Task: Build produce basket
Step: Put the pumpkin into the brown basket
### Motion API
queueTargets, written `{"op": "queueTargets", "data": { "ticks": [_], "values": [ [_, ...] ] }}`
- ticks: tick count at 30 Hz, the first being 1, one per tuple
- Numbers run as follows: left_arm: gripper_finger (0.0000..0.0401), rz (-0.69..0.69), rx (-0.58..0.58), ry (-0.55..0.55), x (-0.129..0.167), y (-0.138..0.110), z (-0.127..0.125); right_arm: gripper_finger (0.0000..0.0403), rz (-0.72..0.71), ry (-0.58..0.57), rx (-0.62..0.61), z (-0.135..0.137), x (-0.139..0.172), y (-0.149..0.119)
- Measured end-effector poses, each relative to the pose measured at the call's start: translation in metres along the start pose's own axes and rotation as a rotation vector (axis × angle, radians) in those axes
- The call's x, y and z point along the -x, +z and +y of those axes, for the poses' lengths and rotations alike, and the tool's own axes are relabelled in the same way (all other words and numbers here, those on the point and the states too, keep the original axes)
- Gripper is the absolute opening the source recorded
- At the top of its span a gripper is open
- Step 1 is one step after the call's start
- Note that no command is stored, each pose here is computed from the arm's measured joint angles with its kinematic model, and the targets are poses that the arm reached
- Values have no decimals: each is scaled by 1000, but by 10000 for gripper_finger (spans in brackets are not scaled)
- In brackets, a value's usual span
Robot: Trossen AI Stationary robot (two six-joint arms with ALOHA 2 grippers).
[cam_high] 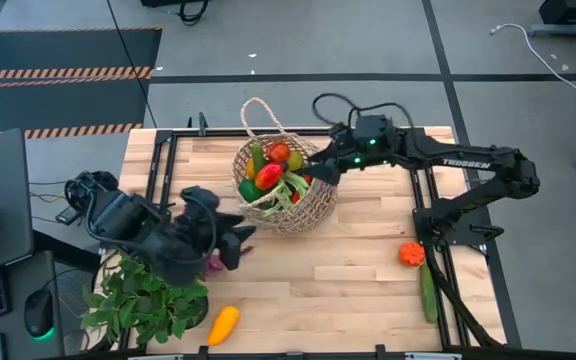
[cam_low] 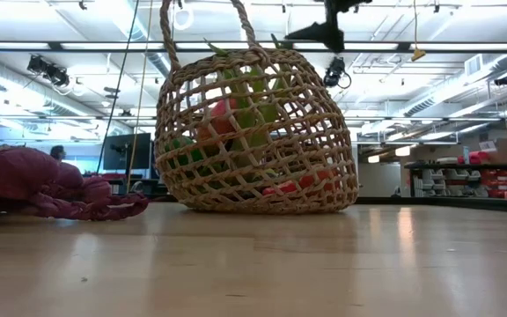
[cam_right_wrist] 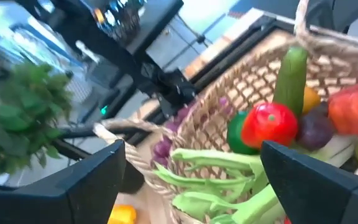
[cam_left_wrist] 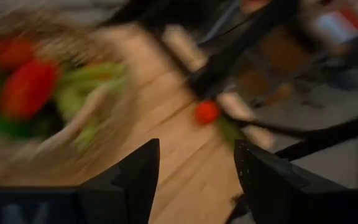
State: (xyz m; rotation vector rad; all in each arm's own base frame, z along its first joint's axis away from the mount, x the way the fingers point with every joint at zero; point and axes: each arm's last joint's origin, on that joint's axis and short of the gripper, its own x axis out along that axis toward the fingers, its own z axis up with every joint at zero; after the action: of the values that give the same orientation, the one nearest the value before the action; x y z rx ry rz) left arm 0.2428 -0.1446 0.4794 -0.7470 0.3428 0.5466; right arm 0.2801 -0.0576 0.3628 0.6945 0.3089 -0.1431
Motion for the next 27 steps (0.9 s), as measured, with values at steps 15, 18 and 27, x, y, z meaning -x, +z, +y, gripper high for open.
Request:
{"op": "queueTargets", "data": {
  "ticks": [15, 18, 27],
  "values": [
    [205, 163, -57, 167, -4, 3, 27, 374, 243, -35, -9, 19, 68, -31],
    [205, 162, -80, 171, -6, 4, 27, 374, 414, -78, 14, 22, 73, -52],
    [198, 104, -257, 98, -21, 2, 12, 374, 875, -310, 71, 26, 88, -108]
  ]
}}
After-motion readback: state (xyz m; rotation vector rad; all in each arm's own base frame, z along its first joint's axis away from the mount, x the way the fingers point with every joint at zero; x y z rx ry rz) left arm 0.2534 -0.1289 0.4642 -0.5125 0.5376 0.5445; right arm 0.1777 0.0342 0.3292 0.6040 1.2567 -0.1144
